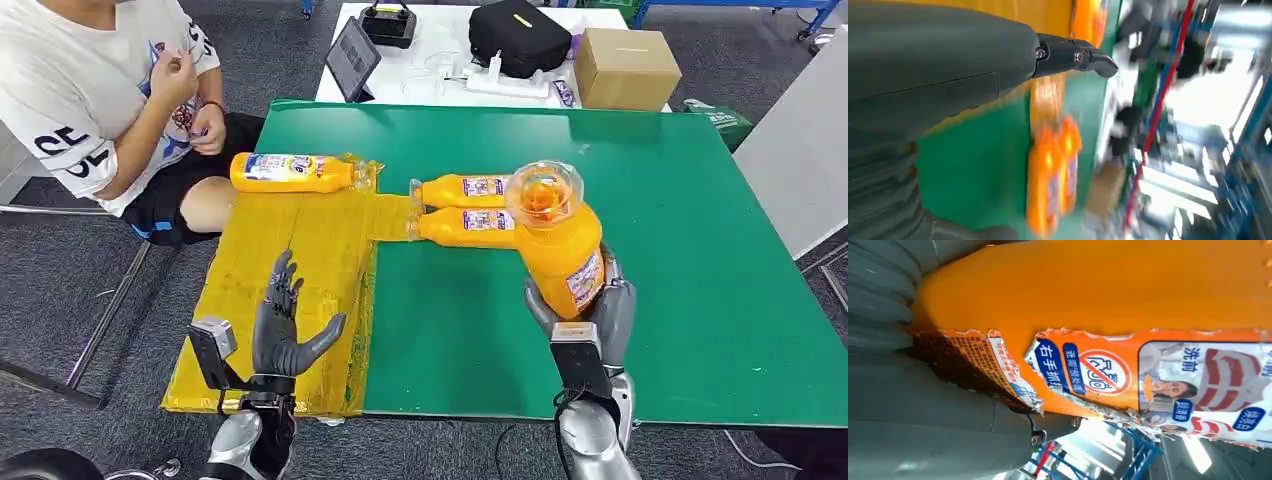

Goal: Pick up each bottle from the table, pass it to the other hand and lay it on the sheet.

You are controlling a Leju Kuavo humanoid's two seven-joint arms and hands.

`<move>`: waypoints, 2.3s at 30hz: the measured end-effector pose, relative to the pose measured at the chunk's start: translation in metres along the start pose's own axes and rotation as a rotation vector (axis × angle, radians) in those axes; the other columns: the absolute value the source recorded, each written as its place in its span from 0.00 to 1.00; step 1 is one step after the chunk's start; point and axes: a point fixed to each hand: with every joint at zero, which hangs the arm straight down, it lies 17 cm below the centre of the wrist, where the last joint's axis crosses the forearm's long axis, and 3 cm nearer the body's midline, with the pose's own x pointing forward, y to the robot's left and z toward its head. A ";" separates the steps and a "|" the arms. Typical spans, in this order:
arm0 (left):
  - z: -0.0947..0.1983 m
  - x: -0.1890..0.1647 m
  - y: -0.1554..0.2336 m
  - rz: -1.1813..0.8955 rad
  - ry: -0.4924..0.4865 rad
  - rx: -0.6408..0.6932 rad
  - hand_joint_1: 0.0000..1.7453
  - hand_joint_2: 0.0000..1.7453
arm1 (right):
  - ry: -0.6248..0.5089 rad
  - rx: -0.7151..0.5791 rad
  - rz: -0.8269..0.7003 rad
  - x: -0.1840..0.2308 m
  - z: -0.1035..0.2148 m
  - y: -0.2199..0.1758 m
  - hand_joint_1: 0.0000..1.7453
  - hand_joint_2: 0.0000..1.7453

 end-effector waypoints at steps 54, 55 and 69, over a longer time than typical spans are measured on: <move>0.031 -0.023 -0.100 -0.065 0.091 -0.459 1.00 1.00 | 0.177 0.699 -0.223 0.020 0.156 0.251 1.00 1.00; 0.032 -0.024 -0.100 -0.050 0.101 -0.465 1.00 1.00 | 0.177 0.700 -0.221 0.020 0.157 0.252 1.00 1.00; 0.040 -0.030 -0.094 0.163 0.192 -0.500 1.00 1.00 | 0.141 0.677 -0.180 0.023 0.159 0.250 0.00 0.00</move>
